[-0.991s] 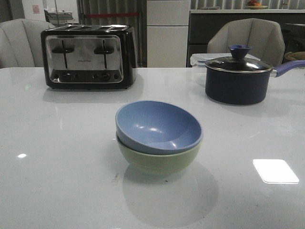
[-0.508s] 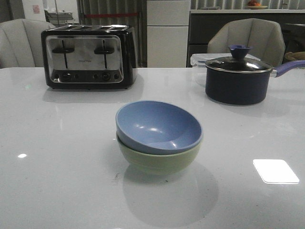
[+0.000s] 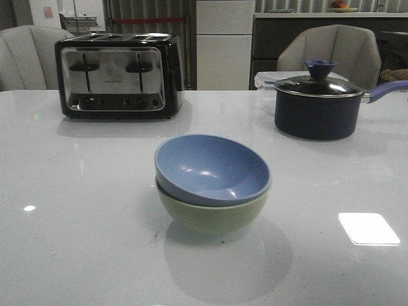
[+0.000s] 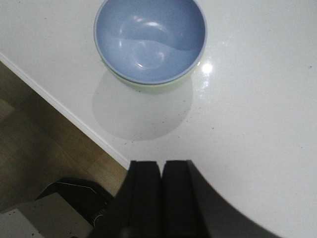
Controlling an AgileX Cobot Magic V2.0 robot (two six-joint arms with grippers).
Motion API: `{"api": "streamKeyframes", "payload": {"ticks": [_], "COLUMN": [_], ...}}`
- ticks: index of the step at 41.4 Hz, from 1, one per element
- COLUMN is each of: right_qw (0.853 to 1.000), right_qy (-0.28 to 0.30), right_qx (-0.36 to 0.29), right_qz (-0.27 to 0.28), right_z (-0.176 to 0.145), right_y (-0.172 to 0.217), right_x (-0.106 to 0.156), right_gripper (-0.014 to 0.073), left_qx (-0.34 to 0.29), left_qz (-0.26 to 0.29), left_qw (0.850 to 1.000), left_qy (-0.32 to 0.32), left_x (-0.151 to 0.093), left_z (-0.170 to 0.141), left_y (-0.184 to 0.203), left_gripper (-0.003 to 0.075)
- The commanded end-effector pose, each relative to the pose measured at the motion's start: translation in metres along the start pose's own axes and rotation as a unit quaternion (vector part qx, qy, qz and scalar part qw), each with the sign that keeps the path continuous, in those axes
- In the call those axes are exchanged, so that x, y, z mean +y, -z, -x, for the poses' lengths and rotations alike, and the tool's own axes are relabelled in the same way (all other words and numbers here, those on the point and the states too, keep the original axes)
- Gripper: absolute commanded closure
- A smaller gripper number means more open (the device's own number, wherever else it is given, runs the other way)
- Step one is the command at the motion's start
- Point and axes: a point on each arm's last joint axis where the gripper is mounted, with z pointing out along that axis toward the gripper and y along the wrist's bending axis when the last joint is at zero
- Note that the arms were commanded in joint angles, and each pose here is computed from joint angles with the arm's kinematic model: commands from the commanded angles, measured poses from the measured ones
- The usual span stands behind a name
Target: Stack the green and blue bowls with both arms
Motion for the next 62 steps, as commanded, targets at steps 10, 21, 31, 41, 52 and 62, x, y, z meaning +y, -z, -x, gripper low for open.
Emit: {"api": "streamKeyframes", "payload": {"ticks": [10,21,31,41,52,62], "right_qw": [0.999,0.999,0.999,0.991,0.919,0.878], "right_qy": [0.005,0.005,0.005,-0.015,-0.055,-0.055], "right_qx": [-0.043,-0.043,-0.043,-0.123,-0.322,-0.394], "right_qz": [-0.005,-0.005,-0.005,-0.057,-0.221,-0.265], "right_z": [0.012,0.012,0.012,-0.007,-0.071,-0.119], "right_y": [0.007,0.007,0.007,0.027,0.042,0.028], "right_x": [0.0,0.0,0.0,-0.009,-0.028,-0.027], "right_gripper": [0.0522,0.0522,0.0522,0.0522,0.0522,0.0522], "left_qx": [-0.053,-0.053,-0.053,-0.053,-0.052,-0.052], "left_qz": [0.003,0.003,0.003,0.003,0.003,0.003], "left_qw": [0.999,0.999,0.999,0.999,0.999,0.999], "left_qy": [0.004,0.004,0.004,0.004,0.004,0.004], "left_x": [0.001,0.001,0.001,0.001,0.001,0.001], "left_z": [0.008,0.008,0.008,0.008,0.008,0.008], "left_y": [0.002,0.002,0.002,0.002,0.002,0.002], "left_gripper": [0.0627,0.0627,0.0627,0.0627,0.0627,0.0627]}}
